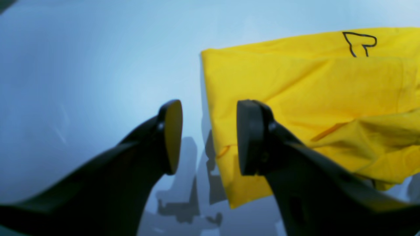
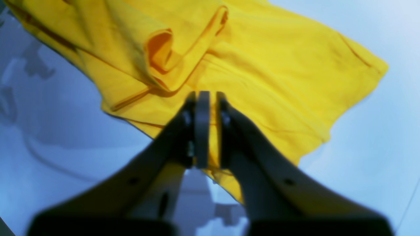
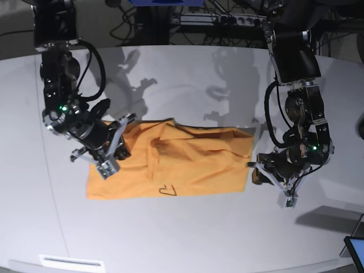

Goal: Fold the T-shirt properly
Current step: 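Open both grippers and move them apart off the folded shirt, then grasp the shirt end with the right gripper and push it inward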

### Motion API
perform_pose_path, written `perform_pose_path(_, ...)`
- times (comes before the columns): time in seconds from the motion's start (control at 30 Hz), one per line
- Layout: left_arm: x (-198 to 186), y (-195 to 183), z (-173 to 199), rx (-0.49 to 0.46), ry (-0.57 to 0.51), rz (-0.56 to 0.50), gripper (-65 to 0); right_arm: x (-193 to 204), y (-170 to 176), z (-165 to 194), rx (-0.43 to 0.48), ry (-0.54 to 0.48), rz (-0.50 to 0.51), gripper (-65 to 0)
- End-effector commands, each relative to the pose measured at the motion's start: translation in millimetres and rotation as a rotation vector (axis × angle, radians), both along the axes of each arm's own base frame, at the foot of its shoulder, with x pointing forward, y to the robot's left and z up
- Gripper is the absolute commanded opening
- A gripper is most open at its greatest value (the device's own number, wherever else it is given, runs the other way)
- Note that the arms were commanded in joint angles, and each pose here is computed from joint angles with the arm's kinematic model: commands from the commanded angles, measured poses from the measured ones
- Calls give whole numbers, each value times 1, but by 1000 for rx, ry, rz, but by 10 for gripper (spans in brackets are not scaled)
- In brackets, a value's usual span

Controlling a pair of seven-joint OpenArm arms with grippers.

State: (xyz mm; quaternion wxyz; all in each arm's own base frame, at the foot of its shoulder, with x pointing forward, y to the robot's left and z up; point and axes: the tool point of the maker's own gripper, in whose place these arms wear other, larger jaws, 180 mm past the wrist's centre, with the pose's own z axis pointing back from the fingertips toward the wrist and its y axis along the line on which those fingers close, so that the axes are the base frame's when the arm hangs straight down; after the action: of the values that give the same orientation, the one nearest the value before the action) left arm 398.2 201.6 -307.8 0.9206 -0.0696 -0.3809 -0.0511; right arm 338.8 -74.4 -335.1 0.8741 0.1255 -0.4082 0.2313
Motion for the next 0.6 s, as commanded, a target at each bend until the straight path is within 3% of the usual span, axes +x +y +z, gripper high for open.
perform_pose_path(0.0,9,0,18,1,-59,-6,-376,11,-12,10,16,-39,-40,-493)
perform_pose_path(0.07,10,-4,17,-8,-59,-8,-376,15,-29,6,63,-20,-116,-416)
perform_pose_path(0.13,10,-4,17,-8,-59,-8,-375,18,-49,5,116,-8,-168,-389)
perform_pose_path(0.23,9,-4,16,-9,-56,-8,-375,23,-67,5,179,-5,-152,-384)
perform_pose_path(0.33,8,-4,15,-9,-52,-8,-375,24,-91,-11,211,78,-111,-351)
perform_pose_path(0.57,7,-3,14,-4,-51,-9,-376,35,-134,-33,460,197,-232,-176)
